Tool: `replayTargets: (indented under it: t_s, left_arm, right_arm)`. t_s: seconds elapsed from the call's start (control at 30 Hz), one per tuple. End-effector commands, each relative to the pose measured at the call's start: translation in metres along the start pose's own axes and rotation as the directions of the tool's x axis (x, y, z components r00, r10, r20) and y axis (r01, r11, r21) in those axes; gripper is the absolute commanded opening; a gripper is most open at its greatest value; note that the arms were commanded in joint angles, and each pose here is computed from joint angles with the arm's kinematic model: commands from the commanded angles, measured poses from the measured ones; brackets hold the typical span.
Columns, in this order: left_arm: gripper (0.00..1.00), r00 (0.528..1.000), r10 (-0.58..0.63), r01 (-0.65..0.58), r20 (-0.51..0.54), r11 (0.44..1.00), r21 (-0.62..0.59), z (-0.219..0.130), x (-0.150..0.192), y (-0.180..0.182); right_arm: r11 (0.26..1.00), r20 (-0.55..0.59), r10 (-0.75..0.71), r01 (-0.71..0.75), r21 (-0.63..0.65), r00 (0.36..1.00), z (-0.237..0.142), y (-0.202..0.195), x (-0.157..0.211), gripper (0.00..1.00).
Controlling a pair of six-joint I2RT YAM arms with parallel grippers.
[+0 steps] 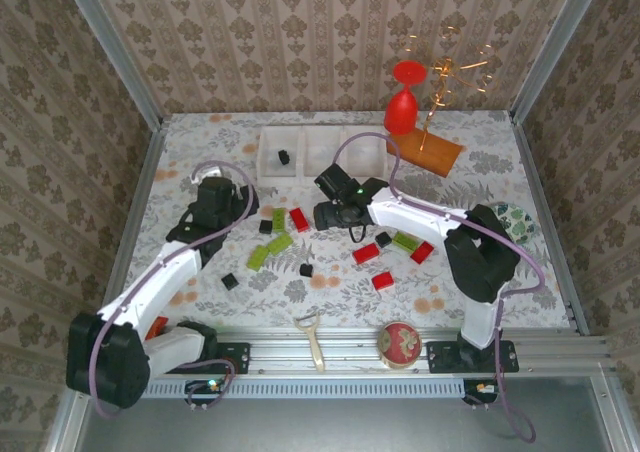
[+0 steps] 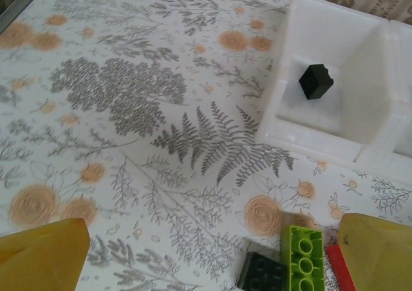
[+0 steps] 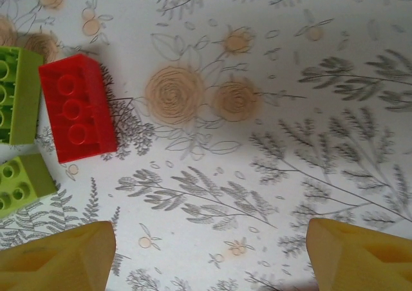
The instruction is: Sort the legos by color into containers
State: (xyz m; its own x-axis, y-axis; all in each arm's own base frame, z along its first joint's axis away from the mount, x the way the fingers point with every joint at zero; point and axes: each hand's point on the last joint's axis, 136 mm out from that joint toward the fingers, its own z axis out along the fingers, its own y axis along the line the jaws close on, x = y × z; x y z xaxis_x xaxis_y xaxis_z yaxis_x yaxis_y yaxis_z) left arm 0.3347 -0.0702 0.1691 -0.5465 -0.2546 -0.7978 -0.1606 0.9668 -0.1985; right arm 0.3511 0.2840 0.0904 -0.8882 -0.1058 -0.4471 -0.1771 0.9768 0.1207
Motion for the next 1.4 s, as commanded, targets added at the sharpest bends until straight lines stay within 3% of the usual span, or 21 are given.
replayTargets:
  t_s: [0.0, 0.17, 0.3, 0.53, 0.73, 0.83, 1.07, 1.37]
  left_arm:
    - [1.0, 0.997, -0.074, 0.074, -0.001, 0.997, -0.034, -0.01, 0.011, 0.017]
    - [1.0, 0.993, -0.061, 0.061, -0.105, 0.998, -0.005, -0.021, 0.043, 0.023]
    - [0.99, 0.964, 0.019, -0.004, -0.266, 0.998, 0.057, -0.029, 0.079, 0.015]
    - [0.95, 0.86, 0.218, -0.174, -0.461, 0.975, 0.138, -0.046, 0.13, -0.001]
    - [0.92, 0.769, 0.311, -0.24, -0.559, 0.95, 0.198, -0.045, 0.16, -0.005]
    - [0.91, 0.74, 0.339, -0.262, -0.582, 0.941, 0.215, -0.04, 0.167, -0.007]
    - [0.9, 0.729, 0.363, -0.305, -0.581, 0.931, 0.199, -0.023, 0.17, -0.008]
    - [0.74, 0.74, 0.361, -0.317, -0.568, 0.931, 0.178, -0.001, 0.169, -0.013]
  right_arm:
    - [0.999, -0.051, -0.035, 0.034, -0.008, 0.998, 0.004, 0.009, 0.007, 0.79]
    - [0.999, -0.078, -0.039, 0.038, -0.009, 0.996, 0.012, 0.015, 0.01, 0.79]
    - [0.999, -0.08, -0.041, 0.041, -0.005, 0.996, 0.014, 0.016, 0.01, 0.8]
    - [0.999, -0.07, -0.033, 0.034, 0.013, 0.997, 0.015, 0.013, 0.009, 0.85]
    - [0.999, -0.053, -0.024, 0.026, 0.043, 0.998, 0.011, 0.006, 0.008, 0.89]
    - [0.998, -0.041, -0.022, 0.025, 0.057, 0.999, 0.008, 0.003, 0.007, 0.9]
    - [0.997, -0.011, -0.007, 0.008, 0.078, 1.0, 0.002, -0.005, 0.006, 0.91]
    - [0.994, 0.03, 0.008, -0.011, 0.105, 1.0, -0.005, -0.013, 0.002, 0.93]
